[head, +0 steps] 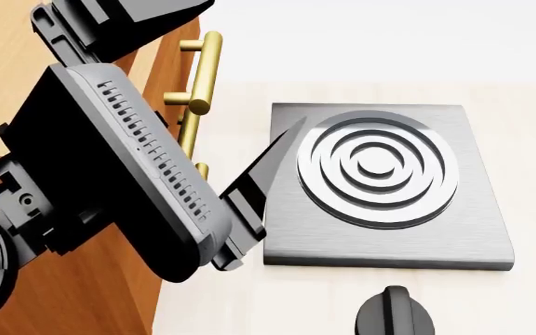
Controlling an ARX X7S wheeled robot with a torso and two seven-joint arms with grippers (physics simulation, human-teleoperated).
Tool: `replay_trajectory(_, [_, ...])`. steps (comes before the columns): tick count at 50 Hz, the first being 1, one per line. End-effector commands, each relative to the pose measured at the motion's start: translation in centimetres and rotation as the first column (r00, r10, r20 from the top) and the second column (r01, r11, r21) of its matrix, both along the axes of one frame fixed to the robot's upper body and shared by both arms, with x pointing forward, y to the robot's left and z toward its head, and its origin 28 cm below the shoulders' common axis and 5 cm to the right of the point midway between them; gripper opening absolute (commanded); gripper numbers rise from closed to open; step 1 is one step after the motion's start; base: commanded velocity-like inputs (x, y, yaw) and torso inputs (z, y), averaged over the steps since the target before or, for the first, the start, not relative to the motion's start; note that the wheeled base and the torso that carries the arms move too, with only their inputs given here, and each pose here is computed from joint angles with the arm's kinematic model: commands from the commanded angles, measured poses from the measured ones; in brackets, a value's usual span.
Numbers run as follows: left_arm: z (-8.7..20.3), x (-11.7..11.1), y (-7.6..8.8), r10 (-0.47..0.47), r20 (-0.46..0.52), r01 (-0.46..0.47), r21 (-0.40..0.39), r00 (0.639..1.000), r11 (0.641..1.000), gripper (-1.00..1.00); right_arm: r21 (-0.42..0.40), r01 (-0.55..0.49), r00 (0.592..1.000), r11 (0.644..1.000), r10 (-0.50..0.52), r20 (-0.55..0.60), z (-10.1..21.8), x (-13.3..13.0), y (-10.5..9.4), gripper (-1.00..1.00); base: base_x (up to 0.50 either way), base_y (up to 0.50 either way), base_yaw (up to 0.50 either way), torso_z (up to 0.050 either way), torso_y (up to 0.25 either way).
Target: Pick the akita bowl on the wooden cabinet and place it on the plate.
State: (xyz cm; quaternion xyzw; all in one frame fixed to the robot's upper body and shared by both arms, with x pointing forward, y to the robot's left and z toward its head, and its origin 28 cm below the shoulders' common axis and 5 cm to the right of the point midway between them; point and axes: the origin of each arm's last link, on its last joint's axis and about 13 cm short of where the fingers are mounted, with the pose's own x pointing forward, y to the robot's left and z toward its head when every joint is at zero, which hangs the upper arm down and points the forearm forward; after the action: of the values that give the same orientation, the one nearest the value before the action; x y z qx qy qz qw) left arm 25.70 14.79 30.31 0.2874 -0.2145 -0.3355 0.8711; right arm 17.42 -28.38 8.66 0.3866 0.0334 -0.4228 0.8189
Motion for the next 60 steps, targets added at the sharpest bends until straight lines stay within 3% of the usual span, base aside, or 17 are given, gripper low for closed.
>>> replay_trajectory(1, [0.3, -0.2, -0.4, -0.039, 0.014, 0.039, -0.011, 0.999, 0.999, 1.0, -0.022, 0.019, 1.0, 1.0, -0.018, 0.018, -0.2, 0.0, -0.3, -1.0, 0.0, 0.0, 0.0, 0.0, 0.0])
replay_trajectory(60, [0.1, 0.1, -0.1, -0.027, 0.01, 0.027, -0.005, 1.0, 1.0, 1.0, -0.008, 0.042, 0.999, 0.999, -0.042, -0.034, -2.3, 0.3, -0.4, -1.0, 0.0, 0.0, 0.0, 0.0, 0.0])
